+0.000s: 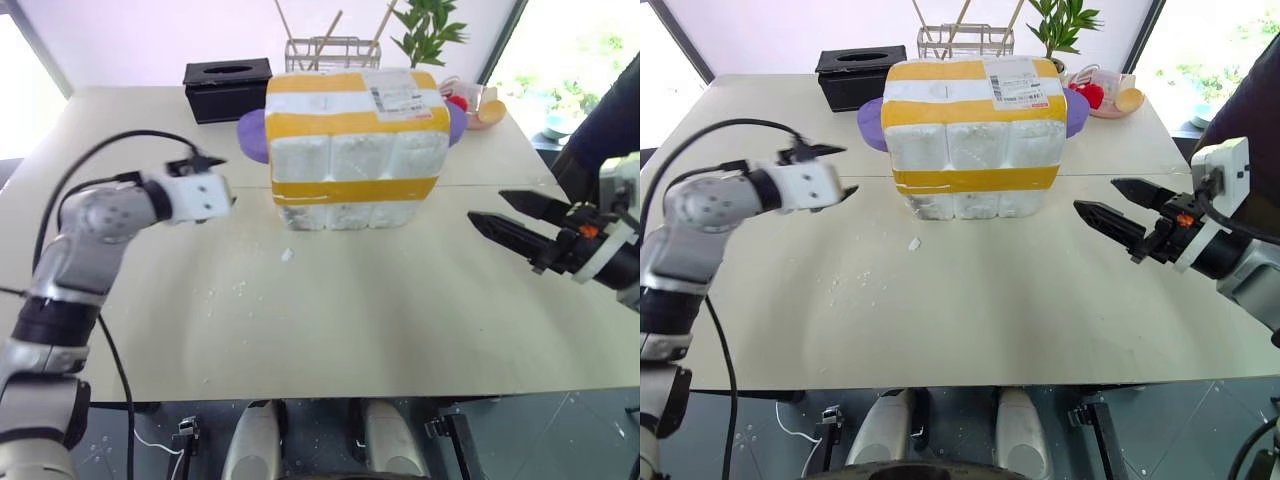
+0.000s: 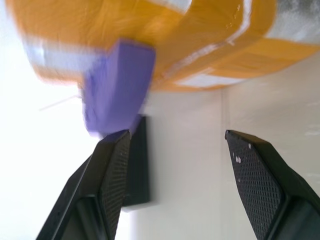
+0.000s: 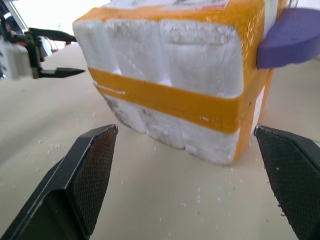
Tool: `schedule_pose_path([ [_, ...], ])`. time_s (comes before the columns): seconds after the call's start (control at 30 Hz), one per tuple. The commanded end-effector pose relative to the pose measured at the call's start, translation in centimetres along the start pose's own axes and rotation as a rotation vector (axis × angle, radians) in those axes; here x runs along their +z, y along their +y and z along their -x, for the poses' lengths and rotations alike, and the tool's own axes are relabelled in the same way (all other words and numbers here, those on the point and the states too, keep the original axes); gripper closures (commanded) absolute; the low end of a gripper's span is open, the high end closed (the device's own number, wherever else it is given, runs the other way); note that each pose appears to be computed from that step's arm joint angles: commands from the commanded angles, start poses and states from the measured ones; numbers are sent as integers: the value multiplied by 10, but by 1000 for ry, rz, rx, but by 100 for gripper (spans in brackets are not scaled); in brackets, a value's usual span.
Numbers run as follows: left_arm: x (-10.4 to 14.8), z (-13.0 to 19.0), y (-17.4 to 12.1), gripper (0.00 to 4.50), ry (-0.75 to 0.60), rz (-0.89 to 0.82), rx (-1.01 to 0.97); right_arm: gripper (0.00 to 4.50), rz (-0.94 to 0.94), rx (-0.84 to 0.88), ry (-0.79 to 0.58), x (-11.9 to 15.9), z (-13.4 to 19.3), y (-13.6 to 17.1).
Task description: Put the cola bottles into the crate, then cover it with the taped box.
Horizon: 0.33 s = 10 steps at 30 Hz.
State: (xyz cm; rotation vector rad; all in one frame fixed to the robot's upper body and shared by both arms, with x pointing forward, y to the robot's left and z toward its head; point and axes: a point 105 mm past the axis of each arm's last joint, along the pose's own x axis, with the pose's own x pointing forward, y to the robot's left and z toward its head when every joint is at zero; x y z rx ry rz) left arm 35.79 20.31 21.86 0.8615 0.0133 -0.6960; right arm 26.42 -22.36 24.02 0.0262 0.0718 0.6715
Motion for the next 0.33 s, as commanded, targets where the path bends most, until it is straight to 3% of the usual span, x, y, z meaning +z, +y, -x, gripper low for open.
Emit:
schedule_pose_path([
  [0.03,36,53,17,136,-264,555,-197,0,69,5,-25,15,8,-1],
  [0.13,48,91,18,136,-323,629,-375,0,86,20,-22,20,7,-5],
  [0.33,49,107,30,136,-290,654,-413,0,129,94,-27,37,-1,-5],
])
